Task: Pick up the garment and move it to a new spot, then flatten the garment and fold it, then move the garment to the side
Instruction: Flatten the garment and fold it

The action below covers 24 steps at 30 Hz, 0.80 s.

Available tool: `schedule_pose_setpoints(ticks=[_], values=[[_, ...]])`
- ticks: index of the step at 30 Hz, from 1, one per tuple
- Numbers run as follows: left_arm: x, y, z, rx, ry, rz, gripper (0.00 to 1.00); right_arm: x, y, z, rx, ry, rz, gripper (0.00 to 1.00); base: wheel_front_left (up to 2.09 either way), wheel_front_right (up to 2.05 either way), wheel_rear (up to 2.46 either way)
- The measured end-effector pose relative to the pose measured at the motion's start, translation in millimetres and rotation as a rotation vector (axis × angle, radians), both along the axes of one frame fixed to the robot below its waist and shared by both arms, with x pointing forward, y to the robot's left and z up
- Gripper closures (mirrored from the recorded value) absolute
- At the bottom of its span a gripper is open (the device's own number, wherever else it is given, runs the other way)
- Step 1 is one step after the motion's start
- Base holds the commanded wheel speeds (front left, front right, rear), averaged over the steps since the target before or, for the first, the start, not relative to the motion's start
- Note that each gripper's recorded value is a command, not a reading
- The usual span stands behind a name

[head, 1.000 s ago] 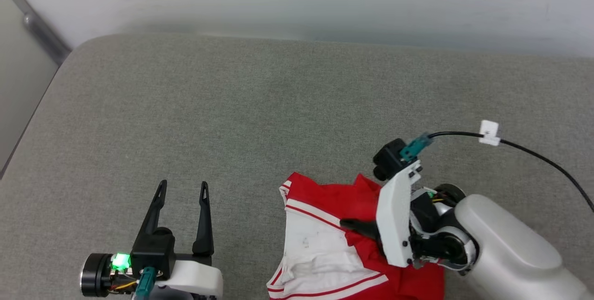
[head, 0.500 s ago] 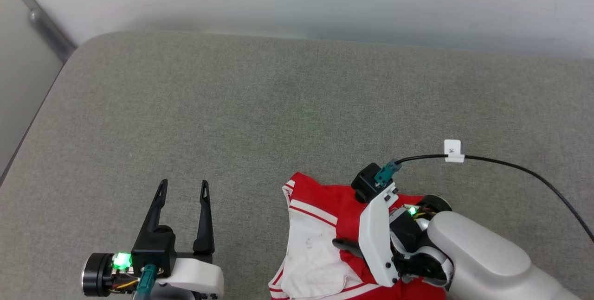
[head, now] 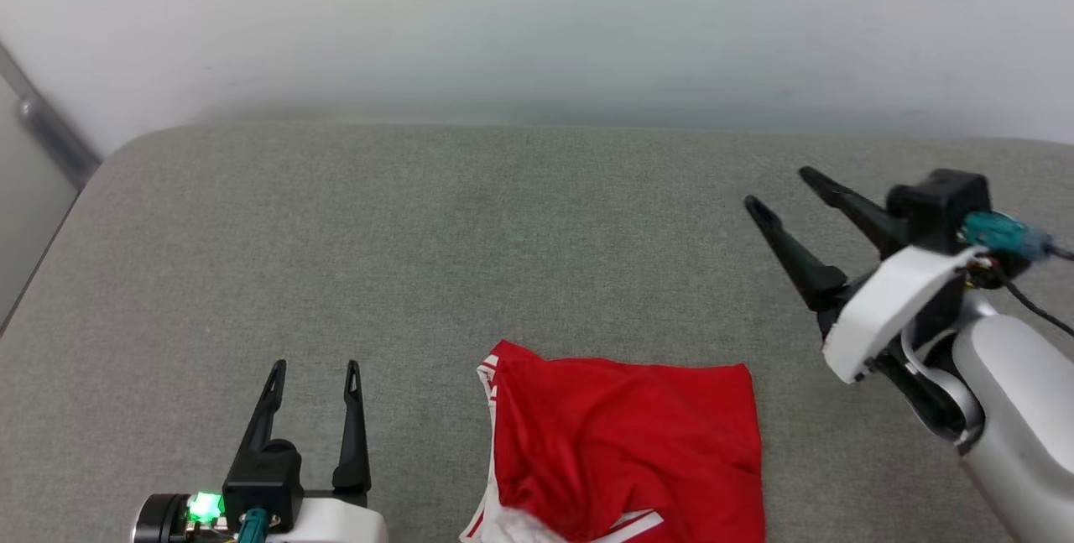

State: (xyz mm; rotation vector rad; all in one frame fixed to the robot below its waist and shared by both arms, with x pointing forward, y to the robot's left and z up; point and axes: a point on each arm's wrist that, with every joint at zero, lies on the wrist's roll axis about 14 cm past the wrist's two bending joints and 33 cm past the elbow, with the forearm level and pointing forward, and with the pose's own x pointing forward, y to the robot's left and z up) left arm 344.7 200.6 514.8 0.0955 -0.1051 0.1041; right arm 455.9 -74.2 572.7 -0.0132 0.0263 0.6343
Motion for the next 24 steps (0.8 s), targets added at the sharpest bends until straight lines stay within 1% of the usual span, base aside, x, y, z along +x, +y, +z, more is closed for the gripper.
schedule_pose_setpoints(ticks=[3,5,9,12,17,24], values=[[-1.8,-3.0,2.8,-0.002,-0.010,-0.009,0.00,-1.8,-37.2,5.1,0.033,-0.104,-0.130,0.00,0.00,0.00,0.00],[-3.3,-4.5,2.8,-0.002,-0.010,-0.015,0.00,-6.4,-60.4,4.9,0.054,-0.148,-0.212,0.00,0.00,0.00,0.00],[-4.4,-6.1,5.3,-0.004,-0.019,-0.023,0.00,-23.0,-91.9,-5.3,0.067,-0.187,-0.336,0.00,0.00,0.00,0.00],[-5.7,-7.1,4.9,-0.004,-0.017,-0.029,0.00,-37.2,-106.7,-11.8,0.097,-0.196,-0.414,0.00,0.00,0.00,0.00],[-5.1,-7.0,6.0,-0.003,-0.020,-0.035,0.00,-59.5,-113.0,-18.1,0.126,-0.206,-0.484,0.00,0.00,0.00,0.00],[-5.9,-7.6,6.3,-0.004,-0.021,-0.043,0.00,-86.9,-107.2,-32.1,0.146,-0.178,-0.520,0.00,0.00,0.00,0.00]])
